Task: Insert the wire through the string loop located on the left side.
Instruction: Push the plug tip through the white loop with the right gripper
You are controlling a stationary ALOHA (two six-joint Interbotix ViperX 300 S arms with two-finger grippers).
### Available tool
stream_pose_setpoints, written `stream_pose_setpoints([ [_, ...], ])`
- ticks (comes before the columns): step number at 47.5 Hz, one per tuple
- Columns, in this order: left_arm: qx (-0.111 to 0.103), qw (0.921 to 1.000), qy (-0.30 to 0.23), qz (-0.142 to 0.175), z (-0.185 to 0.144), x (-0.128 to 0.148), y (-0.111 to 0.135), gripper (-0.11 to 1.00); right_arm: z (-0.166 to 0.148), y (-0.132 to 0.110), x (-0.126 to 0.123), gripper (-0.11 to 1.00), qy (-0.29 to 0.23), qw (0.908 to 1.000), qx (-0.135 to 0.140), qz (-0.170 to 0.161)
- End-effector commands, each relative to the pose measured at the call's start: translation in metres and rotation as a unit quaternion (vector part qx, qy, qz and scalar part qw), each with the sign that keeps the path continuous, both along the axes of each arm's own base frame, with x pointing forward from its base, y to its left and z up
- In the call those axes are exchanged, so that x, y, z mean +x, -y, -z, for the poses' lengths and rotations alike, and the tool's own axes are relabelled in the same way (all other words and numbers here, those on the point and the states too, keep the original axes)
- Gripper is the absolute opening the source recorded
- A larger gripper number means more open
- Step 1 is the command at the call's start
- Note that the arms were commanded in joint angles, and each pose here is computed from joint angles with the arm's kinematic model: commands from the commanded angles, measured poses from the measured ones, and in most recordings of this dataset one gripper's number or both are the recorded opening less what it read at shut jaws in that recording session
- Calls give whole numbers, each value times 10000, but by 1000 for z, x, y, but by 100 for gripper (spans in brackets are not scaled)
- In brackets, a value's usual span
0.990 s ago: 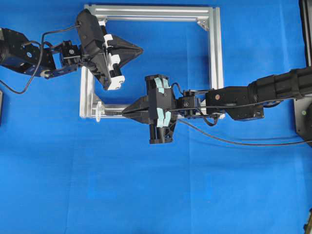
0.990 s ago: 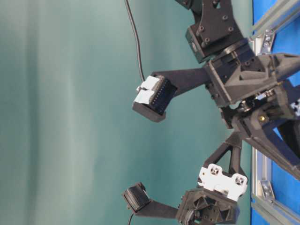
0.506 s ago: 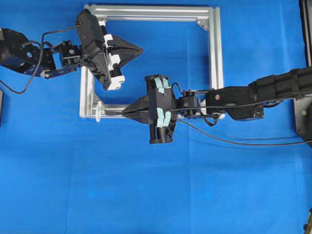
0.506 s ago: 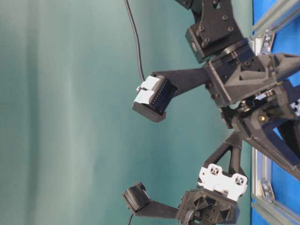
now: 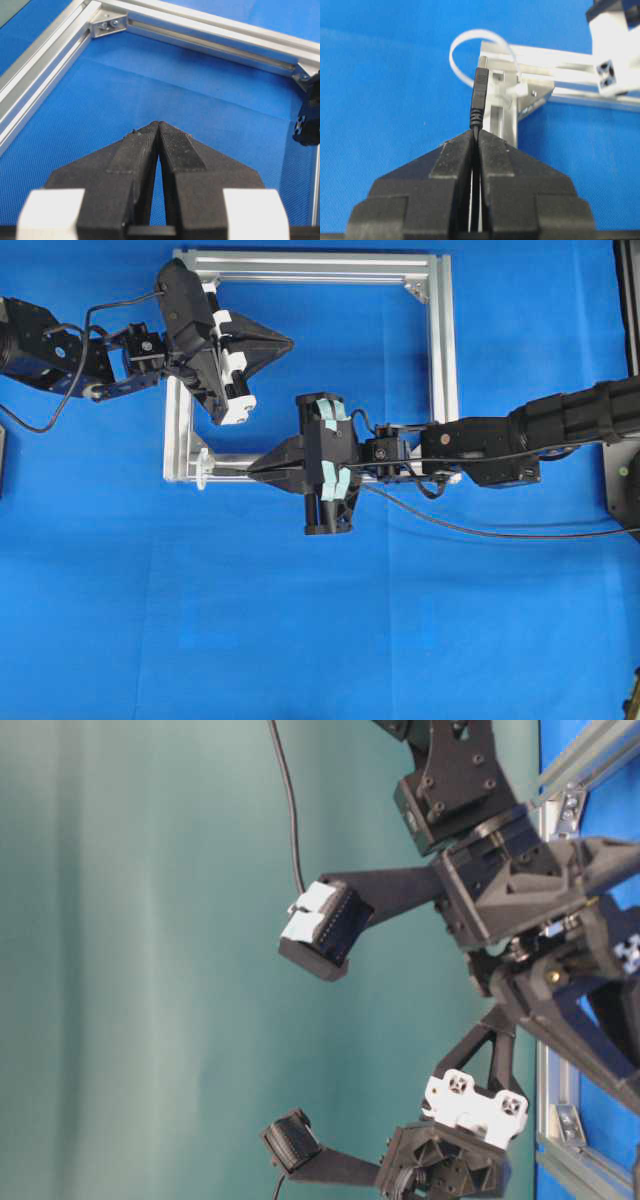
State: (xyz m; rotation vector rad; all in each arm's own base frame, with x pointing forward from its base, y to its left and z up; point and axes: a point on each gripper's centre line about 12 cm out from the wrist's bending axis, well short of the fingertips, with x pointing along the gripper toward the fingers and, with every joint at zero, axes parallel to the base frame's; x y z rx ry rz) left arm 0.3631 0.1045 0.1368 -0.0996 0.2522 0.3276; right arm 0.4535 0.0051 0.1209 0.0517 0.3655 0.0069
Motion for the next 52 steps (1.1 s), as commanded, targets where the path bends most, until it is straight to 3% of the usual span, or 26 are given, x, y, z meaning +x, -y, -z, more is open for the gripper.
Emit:
stream_pose_setpoints([
  [1,71,9997,235,23,-16,3,0,0,-15,-1,12,0,283,9996,21,6],
  [26,74,9997,218,25,-15,2,0,0,-14,0,50,0,498,9988,22,21],
  [52,78,9997,233,25,-16,3,0,0,-10,0,54,0,475,9989,22,21],
])
